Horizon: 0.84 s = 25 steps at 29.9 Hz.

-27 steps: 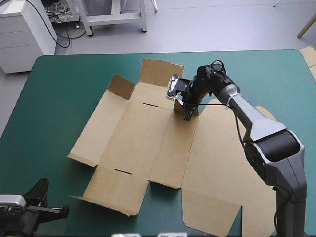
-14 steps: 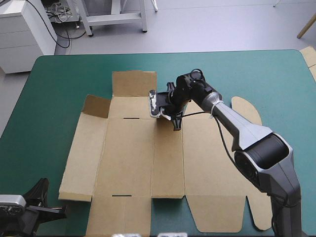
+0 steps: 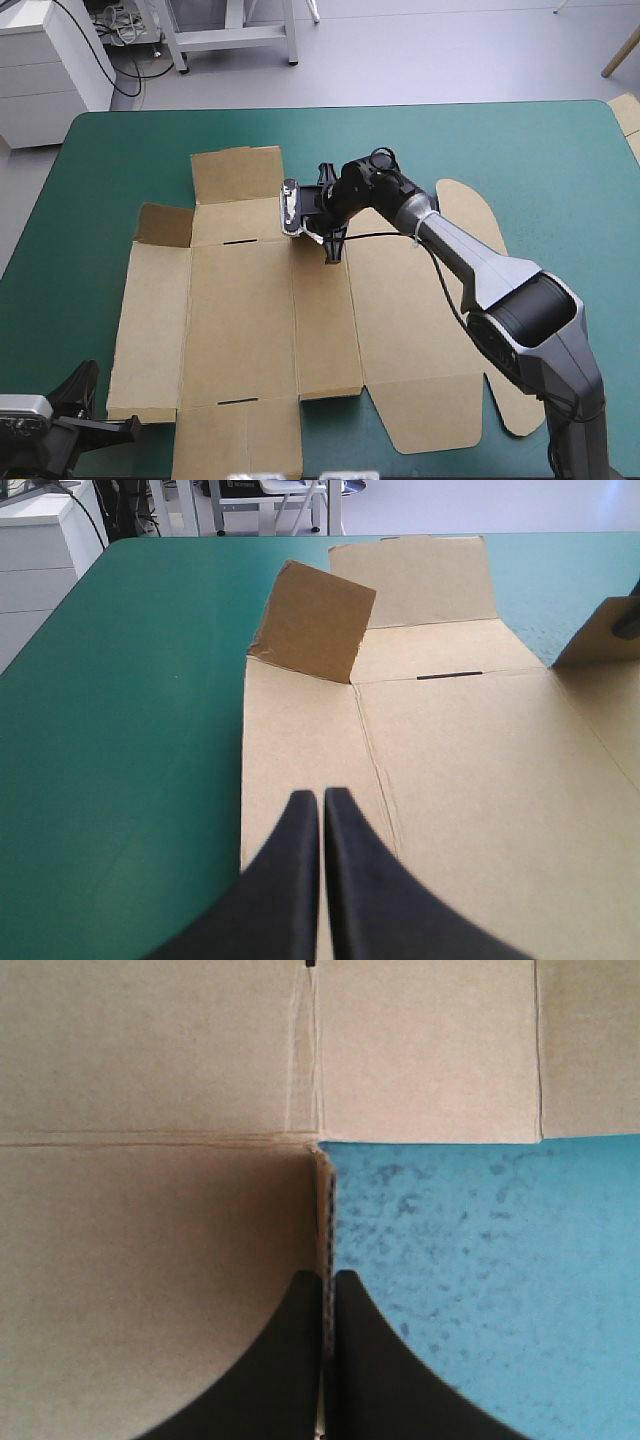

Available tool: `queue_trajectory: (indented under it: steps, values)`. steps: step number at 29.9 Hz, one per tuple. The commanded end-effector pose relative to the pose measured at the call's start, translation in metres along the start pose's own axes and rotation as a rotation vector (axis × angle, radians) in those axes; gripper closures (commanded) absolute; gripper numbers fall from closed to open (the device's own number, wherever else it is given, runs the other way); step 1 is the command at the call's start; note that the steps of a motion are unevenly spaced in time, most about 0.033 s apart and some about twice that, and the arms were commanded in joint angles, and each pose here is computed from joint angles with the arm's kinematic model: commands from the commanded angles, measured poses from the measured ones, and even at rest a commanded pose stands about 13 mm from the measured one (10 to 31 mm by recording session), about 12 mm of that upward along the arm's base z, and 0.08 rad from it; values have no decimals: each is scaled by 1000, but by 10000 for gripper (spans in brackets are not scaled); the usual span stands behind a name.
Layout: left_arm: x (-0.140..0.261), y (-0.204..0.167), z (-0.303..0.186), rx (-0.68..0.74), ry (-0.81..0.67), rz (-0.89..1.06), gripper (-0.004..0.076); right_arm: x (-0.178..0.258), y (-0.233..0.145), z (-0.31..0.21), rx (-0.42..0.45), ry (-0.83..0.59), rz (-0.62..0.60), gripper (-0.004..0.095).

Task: Fold the box

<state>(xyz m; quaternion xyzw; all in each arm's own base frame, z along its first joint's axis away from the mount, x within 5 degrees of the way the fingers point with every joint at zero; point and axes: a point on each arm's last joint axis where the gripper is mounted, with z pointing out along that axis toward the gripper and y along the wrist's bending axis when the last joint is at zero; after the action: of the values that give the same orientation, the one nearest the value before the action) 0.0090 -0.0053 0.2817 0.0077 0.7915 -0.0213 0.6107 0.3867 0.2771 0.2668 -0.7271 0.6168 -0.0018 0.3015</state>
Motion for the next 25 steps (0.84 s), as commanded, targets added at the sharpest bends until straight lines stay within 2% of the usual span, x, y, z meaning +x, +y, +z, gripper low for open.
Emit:
queue_trajectory:
  steps: [1, 10, 15, 20, 22, 25]
  values:
    - [-12, -1, -7, 4, -114, -8, 731, -13, -16, -36, 127, -61, 17, 930]
    - [-12, -1, -7, 2, -114, -6, 731, 1, -20, -38, 121, -15, 102, 930]
    - [-12, -1, -7, 2, -114, -6, 731, 6, -14, -36, 55, 19, 106, 929]
    - [-12, -1, -7, 2, -114, -6, 731, 6, -13, -36, 44, 23, 107, 914]
    - [-12, -1, -7, 2, -114, -6, 731, 6, -13, -36, 39, 25, 122, 861]
    - [-12, -1, -7, 2, -114, -6, 731, 7, -13, -36, 41, 32, 188, 651]
